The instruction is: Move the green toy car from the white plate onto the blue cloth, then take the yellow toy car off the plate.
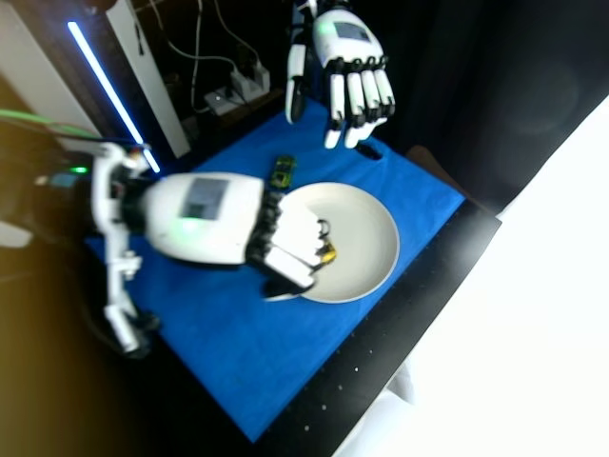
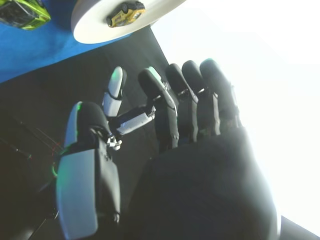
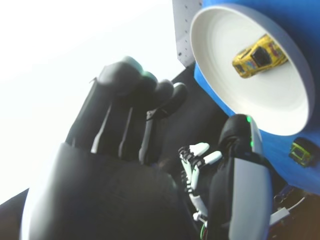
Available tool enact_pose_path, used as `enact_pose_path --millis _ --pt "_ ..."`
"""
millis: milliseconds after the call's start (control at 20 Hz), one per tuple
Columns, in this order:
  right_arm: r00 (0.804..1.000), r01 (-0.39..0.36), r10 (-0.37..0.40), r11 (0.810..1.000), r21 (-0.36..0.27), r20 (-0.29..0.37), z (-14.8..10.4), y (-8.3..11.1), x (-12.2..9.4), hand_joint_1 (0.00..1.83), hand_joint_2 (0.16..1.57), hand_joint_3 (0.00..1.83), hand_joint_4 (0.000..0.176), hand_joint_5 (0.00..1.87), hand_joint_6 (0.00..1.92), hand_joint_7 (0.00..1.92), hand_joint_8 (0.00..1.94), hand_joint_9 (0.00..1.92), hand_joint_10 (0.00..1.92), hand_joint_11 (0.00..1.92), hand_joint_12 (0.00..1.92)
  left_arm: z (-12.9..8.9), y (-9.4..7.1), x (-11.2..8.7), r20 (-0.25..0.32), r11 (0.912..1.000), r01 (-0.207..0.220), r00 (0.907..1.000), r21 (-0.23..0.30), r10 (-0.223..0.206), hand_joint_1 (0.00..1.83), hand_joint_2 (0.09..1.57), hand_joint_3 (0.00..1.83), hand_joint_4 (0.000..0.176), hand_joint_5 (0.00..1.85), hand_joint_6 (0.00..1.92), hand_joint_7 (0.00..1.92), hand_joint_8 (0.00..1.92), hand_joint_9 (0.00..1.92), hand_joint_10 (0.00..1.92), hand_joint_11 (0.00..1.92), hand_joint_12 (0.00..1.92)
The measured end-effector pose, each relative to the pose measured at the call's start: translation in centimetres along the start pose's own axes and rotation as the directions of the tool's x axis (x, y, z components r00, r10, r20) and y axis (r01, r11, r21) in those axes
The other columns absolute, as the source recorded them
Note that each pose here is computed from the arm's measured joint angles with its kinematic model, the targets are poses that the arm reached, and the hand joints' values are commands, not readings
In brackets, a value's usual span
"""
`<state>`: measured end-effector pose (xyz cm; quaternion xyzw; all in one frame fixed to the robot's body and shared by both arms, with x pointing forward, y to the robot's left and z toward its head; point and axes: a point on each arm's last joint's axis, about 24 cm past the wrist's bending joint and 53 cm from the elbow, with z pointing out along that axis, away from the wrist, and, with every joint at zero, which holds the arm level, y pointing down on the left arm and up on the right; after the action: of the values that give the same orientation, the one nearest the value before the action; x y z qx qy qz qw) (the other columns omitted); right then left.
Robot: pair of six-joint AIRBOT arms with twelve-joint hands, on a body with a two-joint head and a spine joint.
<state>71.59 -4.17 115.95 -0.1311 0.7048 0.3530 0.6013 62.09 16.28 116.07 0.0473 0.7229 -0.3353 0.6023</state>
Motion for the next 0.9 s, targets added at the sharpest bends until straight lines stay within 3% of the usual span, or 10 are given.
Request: enact_pose_path --millis 50,100,150,250,350,550,650,700,850,900 --pt "1.0 -0.002 0.002 1.0 0.002 -0.012 0.2 0.1 0.4 0.7 0.98 0.0 0.0 0.85 0.07 0.66 0.73 0.48 1.24 0.34 1.88 0.0 0.0 0.0 -0.001 1.0 -0.001 1.0 0.001 0.001 0.56 1.15 0.0 0.02 0.47 0.84 0.23 1.06 0.05 1.43 0.0 1.92" --pt "1.0 -0.002 0.002 1.0 0.005 -0.023 0.3 0.0 0.8 0.73 0.98 0.0 0.0 0.85 0.05 0.64 0.92 0.49 1.4 0.4 1.91 0.0 0.0 0.0 0.001 1.0 0.001 1.0 -0.001 -0.001 0.56 1.16 0.0 0.0 0.48 0.82 0.23 1.09 0.07 1.46 0.0 1.92" --pt "1.0 -0.002 0.002 1.0 0.008 -0.027 0.4 -0.1 0.9 0.74 0.97 0.0 0.0 0.85 0.04 0.61 1.06 0.49 1.49 0.45 1.92 0.0 0.0 0.0 0.001 1.0 0.001 1.0 -0.001 -0.001 0.56 1.16 0.0 0.0 0.48 0.81 0.23 1.09 0.07 1.46 0.0 1.92" --pt "0.999 -0.007 0.008 1.0 0.009 -0.031 0.7 0.0 1.2 0.72 0.98 0.0 0.0 0.84 0.02 0.59 0.85 0.47 1.24 0.36 1.83 0.0 0.0 0.0 0.001 1.0 0.001 1.0 0.0 -0.001 0.55 1.15 0.0 0.0 0.49 0.81 0.22 1.13 0.07 1.47 0.0 1.92" --pt "0.999 -0.011 0.011 1.0 0.008 -0.038 0.9 0.1 1.5 0.72 0.97 0.0 0.0 0.9 0.04 0.72 0.67 0.56 1.15 0.37 1.79 0.0 0.0 0.0 0.001 1.0 0.001 1.0 -0.001 -0.001 0.54 1.14 0.0 0.0 0.5 0.8 0.22 1.15 0.07 1.49 0.0 1.92" --pt "0.997 -0.011 0.012 1.0 0.011 -0.07 1.7 0.3 2.8 0.72 0.96 0.0 0.0 0.88 0.02 0.7 1.03 0.62 1.41 0.53 1.85 0.0 0.0 0.0 0.001 1.0 0.001 1.0 0.0 -0.001 0.56 1.14 0.0 0.0 0.5 0.8 0.22 1.16 0.08 1.49 0.0 1.92" --pt "0.996 -0.009 0.011 1.0 0.023 -0.089 2.1 -0.1 3.5 0.69 0.98 0.0 0.0 0.85 0.0 0.67 1.1 0.64 1.41 0.58 1.82 0.0 0.0 0.0 0.001 1.0 0.001 1.0 0.0 -0.001 0.55 1.13 0.0 0.016 0.5 0.83 0.23 1.1 0.07 1.41 0.0 1.92" --pt "0.994 -0.009 0.012 0.999 0.035 -0.107 2.5 -0.4 4.1 0.71 0.99 0.0 0.0 0.81 0.0 0.65 0.91 0.6 1.27 0.52 1.78 0.0 0.0 0.0 0.001 1.0 0.001 1.0 0.0 -0.001 0.58 1.14 0.0 0.013 0.48 0.87 0.22 1.11 0.06 1.43 0.0 1.92" --pt "0.991 -0.007 0.013 0.999 0.045 -0.134 2.8 -0.6 4.9 0.71 0.97 0.0 0.0 0.78 0.0 0.67 0.76 0.58 1.17 0.48 1.71 0.0 0.0 0.0 0.001 1.0 0.002 1.0 0.001 -0.002 0.62 1.14 0.0 0.0 0.49 0.89 0.24 1.15 0.08 1.46 0.0 1.92" --pt "0.99 -0.007 0.014 0.999 0.049 -0.142 2.9 -0.7 5.2 0.72 0.98 0.0 0.0 0.76 0.0 0.67 0.72 0.59 1.15 0.48 1.7 0.0 -0.1 0.1 0.0 1.0 0.004 1.0 0.001 -0.004 0.62 1.14 0.0 0.005 0.49 0.88 0.24 1.11 0.07 1.43 0.0 1.92"
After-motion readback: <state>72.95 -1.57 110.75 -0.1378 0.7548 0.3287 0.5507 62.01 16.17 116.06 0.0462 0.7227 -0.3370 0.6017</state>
